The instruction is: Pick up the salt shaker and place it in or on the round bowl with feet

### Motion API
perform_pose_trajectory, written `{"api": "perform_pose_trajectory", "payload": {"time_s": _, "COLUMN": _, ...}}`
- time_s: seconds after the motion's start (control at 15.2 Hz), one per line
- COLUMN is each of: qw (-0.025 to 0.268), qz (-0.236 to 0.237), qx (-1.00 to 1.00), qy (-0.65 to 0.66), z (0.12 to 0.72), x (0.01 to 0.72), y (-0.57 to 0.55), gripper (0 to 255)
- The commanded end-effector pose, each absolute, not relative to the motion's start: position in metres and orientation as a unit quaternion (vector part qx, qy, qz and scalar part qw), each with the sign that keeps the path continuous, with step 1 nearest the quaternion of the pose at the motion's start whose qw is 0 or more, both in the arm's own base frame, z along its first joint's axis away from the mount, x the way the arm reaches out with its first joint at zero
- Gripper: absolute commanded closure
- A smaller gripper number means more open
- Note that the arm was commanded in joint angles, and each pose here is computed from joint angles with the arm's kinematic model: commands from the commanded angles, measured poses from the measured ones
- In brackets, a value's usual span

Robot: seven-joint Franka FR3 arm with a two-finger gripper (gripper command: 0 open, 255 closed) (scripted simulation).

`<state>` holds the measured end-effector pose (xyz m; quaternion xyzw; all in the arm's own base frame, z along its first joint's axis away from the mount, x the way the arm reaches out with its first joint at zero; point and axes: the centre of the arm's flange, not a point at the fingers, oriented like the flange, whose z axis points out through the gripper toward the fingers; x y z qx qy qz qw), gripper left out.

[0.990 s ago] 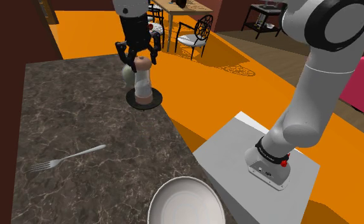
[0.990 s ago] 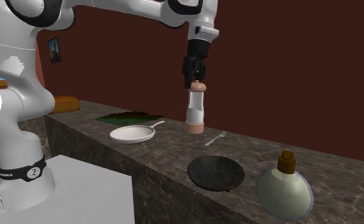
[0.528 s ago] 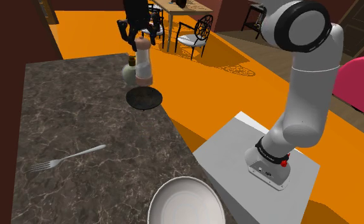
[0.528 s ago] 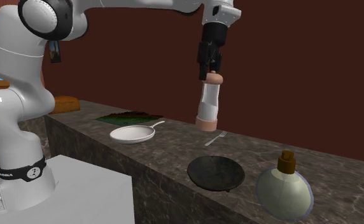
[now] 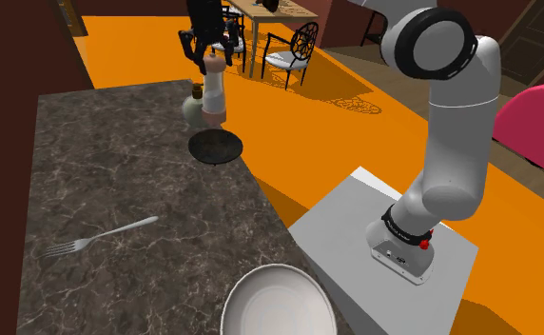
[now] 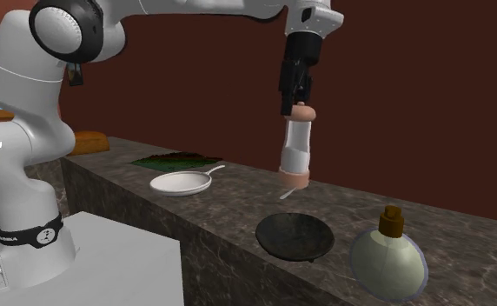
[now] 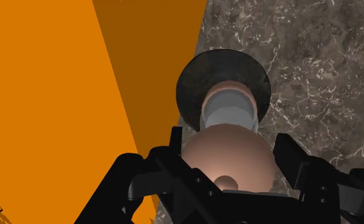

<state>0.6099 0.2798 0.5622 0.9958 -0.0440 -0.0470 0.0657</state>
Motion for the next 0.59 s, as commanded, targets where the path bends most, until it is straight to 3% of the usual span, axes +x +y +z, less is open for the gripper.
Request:
{"api": "perform_pose_trajectory", "payload": {"time_s": 0.0, "qw": 0.066, "qz": -0.047, "qx": 0.996, "qy": -0.044, "z": 0.551, "x": 0.611, "y": 0.281, "gripper": 255}}
{"api": "perform_pose_trajectory", "payload": {"time_s": 0.53, "qw": 0.066, "qz": -0.047, "qx": 0.996, "qy": -0.044, "z": 0.508, "x": 0.611, "y": 0.281, "gripper": 255}}
